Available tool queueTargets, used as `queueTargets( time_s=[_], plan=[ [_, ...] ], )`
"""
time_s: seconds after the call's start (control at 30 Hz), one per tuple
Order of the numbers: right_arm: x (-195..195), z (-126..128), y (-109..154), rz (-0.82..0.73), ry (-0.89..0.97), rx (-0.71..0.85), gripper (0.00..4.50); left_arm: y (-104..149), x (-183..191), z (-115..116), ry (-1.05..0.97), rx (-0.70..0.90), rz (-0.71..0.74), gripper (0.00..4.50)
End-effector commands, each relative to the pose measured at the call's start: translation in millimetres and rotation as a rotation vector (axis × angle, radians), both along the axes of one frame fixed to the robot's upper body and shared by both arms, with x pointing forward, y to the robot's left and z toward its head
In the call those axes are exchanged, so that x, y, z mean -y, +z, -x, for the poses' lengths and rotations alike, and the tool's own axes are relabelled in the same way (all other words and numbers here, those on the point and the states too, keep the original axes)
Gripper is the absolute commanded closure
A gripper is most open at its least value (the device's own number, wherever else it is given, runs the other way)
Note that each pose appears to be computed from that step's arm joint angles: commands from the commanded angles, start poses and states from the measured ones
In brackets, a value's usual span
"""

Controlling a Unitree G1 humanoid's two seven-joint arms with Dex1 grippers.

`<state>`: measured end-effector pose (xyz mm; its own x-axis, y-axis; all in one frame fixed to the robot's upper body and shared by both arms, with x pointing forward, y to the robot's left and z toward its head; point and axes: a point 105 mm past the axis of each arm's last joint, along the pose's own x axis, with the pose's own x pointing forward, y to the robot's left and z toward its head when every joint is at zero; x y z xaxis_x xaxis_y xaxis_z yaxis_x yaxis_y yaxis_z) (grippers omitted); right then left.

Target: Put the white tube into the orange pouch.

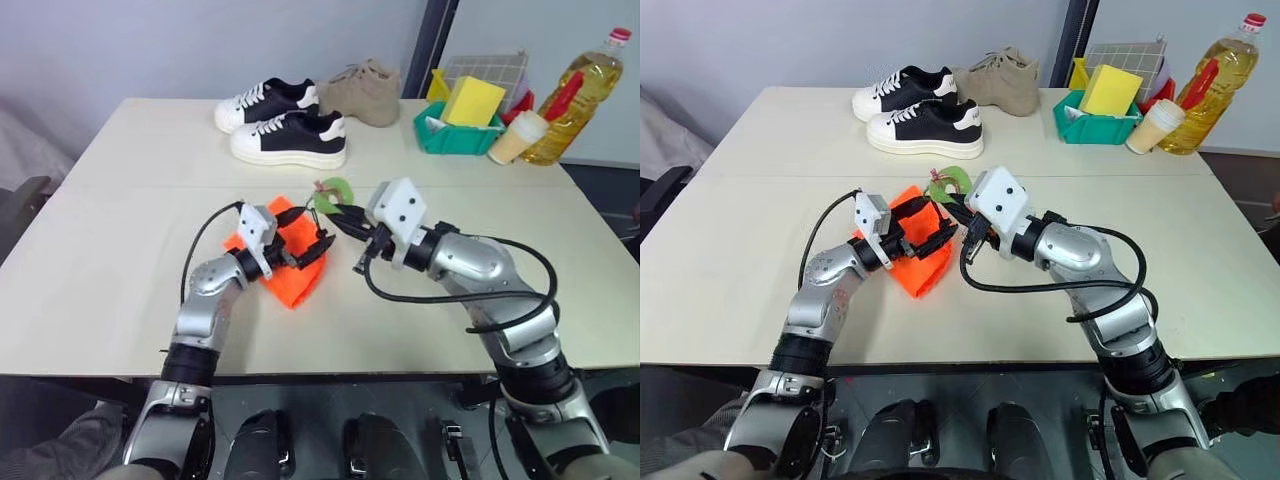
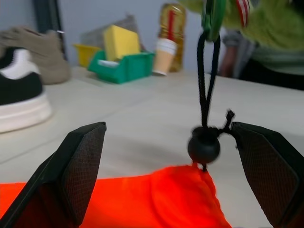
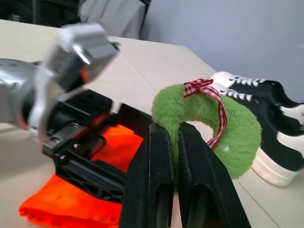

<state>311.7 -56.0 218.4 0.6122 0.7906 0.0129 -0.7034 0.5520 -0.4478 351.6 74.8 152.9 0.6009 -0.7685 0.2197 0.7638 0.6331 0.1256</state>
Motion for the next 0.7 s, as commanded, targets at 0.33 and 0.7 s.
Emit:
queueTargets(
  time_s=[0.33,0.7],
  plan=[
    [-1,-4,6,-0.057,-0.015,0.043,4.48,9,28,25,0.29,0.13,-0.046,0.0],
    [-16,0,0,-0.036,0.076,0.009,4.48,3,50,37,0.475,0.086,-0.082,0.0]
  ],
)
